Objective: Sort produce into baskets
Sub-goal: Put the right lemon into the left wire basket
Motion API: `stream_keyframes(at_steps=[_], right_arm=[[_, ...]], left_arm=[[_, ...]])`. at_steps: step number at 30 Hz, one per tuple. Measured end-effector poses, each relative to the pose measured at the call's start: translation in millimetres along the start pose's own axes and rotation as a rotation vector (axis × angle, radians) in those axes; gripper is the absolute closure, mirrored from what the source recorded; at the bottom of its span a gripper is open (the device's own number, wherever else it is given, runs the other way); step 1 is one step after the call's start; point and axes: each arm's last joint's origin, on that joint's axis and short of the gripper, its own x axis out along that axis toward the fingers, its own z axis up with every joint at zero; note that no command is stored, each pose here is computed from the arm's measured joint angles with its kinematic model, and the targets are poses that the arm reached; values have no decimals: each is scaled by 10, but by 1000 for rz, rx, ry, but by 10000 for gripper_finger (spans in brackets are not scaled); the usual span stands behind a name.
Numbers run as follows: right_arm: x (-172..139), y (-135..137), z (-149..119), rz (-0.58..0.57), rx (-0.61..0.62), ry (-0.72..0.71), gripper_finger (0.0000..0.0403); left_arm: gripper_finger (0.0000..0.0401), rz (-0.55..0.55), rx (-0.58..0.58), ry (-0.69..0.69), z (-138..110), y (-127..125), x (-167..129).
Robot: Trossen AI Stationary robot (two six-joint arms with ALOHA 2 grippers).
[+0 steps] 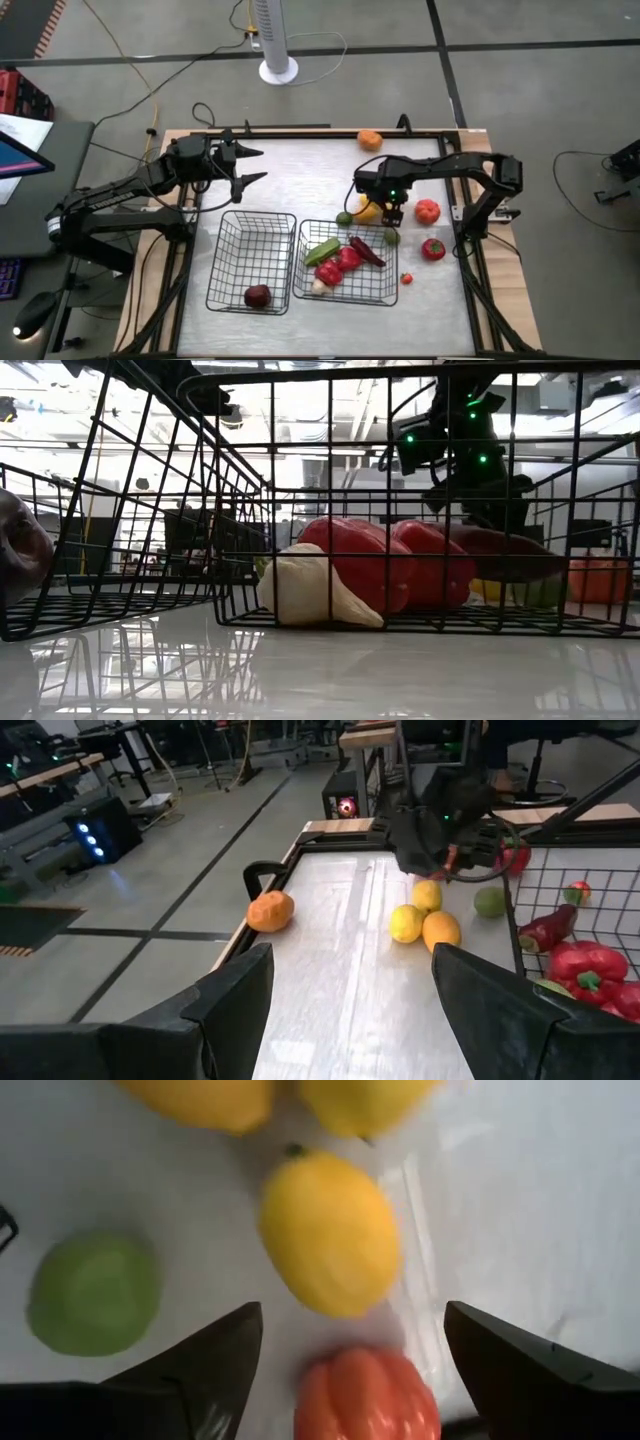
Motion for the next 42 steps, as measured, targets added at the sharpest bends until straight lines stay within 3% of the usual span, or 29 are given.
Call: stream_keyframes(at_steps=[13,24,28,31,37,42], right_arm=[[242,-41,60,54,-63,-100,99],[350,-44,27,29,-29,-101,180],[347,-48,24,27,-28,-95,188],[283,-99,37,27,-12,-74,188],[-104,-290,77,-88,26,-57,180],[-531,-421,166,-119,99,-154,184]], left_arm=[[140,-1,3,6,-6,-1,0],[140,-1,2,6,-6,-1,0],[140,0,2,6,-6,-1,0],[140,1,3,2,-2,0,0],[140,2,4,-2,2,1,-1],[140,2,13,-5,5,2,0]])
